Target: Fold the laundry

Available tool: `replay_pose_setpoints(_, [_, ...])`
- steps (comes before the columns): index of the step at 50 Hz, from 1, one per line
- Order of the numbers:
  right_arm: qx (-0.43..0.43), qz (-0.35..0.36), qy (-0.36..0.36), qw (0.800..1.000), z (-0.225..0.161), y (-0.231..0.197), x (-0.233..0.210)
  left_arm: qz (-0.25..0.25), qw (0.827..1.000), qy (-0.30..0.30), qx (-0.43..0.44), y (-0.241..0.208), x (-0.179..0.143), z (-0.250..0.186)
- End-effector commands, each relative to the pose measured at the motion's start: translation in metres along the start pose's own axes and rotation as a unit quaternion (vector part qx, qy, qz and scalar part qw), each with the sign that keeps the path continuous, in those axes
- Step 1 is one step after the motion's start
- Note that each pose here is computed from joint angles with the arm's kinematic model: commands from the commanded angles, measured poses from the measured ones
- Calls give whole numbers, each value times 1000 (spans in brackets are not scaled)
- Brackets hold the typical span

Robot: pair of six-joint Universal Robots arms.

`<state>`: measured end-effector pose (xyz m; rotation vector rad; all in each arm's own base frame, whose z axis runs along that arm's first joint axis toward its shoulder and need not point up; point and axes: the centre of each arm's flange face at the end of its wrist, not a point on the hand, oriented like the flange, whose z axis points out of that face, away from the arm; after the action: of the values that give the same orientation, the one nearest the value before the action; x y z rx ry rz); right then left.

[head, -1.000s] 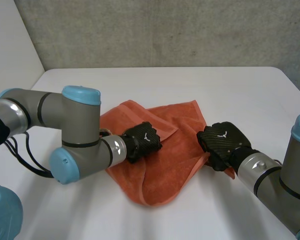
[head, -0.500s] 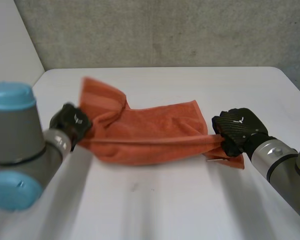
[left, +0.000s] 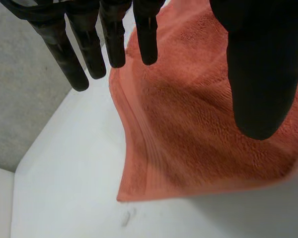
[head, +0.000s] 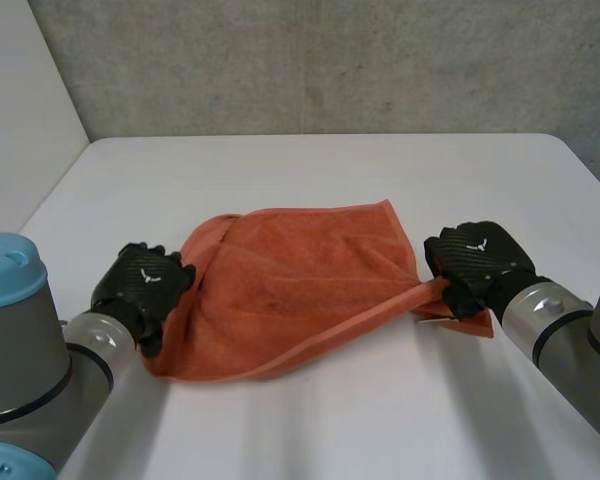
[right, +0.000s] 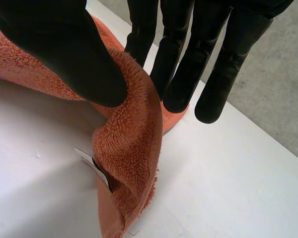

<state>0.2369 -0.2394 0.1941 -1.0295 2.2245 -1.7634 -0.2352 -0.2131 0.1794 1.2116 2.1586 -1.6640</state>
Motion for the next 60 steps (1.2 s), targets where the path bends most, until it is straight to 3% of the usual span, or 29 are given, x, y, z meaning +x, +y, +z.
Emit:
replay_pose_setpoints(1, [2,35,5,999,5,1,3,-4,999,33,0,10,6,-3])
replay_pose_setpoints(16, [-30,116,34,992,33,19,21,-25,997,71,2,28,3,0])
replay_pose_setpoints(29, [-29,119,45,991,36,20,30,-43,997,61,7,39,-15,15])
replay_pose_setpoints(38, [-39,122,43,991,43,27,29,-51,994,93,14,49,-5,21])
replay_pose_setpoints(60, [-46,123,40,991,44,31,28,-47,994,91,23,58,0,48])
